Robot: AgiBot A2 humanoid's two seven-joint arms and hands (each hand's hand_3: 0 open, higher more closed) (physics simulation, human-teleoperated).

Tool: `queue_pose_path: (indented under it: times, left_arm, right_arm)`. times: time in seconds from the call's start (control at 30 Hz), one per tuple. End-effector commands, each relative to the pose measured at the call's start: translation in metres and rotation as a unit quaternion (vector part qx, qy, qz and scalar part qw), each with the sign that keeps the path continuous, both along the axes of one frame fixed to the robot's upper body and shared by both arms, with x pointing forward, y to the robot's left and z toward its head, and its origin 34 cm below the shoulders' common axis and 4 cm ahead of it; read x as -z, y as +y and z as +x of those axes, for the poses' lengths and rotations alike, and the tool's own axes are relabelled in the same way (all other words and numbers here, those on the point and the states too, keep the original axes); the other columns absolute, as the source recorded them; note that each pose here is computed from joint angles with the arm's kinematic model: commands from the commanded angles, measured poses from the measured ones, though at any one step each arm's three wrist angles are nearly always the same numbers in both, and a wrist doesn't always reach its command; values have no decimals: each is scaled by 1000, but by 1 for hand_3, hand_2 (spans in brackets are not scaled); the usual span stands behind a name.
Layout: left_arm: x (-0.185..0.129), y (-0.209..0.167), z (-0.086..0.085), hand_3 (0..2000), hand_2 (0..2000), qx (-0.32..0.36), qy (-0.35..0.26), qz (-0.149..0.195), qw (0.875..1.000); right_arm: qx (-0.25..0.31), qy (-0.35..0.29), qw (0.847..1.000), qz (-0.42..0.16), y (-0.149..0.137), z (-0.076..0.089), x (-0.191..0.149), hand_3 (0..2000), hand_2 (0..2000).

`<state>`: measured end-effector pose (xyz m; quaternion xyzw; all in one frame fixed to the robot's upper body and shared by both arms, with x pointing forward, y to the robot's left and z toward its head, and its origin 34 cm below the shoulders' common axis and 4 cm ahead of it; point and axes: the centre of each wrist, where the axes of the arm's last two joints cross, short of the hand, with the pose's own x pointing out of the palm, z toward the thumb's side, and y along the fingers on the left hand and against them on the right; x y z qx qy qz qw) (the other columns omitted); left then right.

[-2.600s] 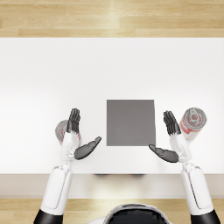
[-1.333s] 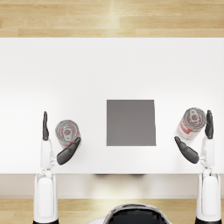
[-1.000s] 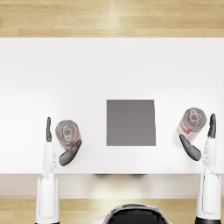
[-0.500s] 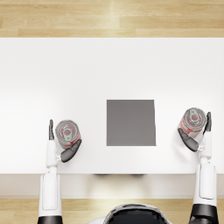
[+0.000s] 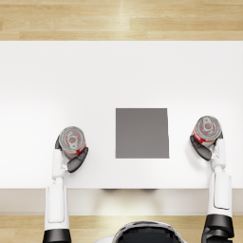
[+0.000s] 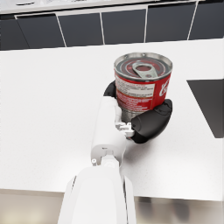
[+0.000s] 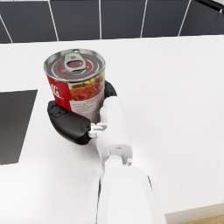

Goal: Pick up the red can on the left and place it in the middle, then pick up the red can on the right and place it on top of the can in the middle

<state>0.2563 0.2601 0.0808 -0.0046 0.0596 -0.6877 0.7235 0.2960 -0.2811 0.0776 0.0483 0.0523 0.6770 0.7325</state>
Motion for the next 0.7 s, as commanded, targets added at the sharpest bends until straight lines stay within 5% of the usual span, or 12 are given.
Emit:
queue_pose_path:
  times: [0.03,0.07,0.37,0.7]
  left_arm:
    - [-19,-2,-2,1307,2000,2,-37,1,999]
    - [-25,-4,-2,1520,2000,5,-49,2,999]
    - [-89,-65,22,1520,2000,99,-166,-10,981]
    - [-92,-141,57,1520,2000,196,-143,-27,970]
  right_arm:
    - [-6,-29,1000,-1,1,0,-15,1307,2000]
    - [0,-39,999,-3,3,0,-19,1520,2000]
    - [-46,-173,984,-16,36,-2,-88,1520,2000]
    - [-79,-247,966,-12,55,-2,-128,1520,2000]
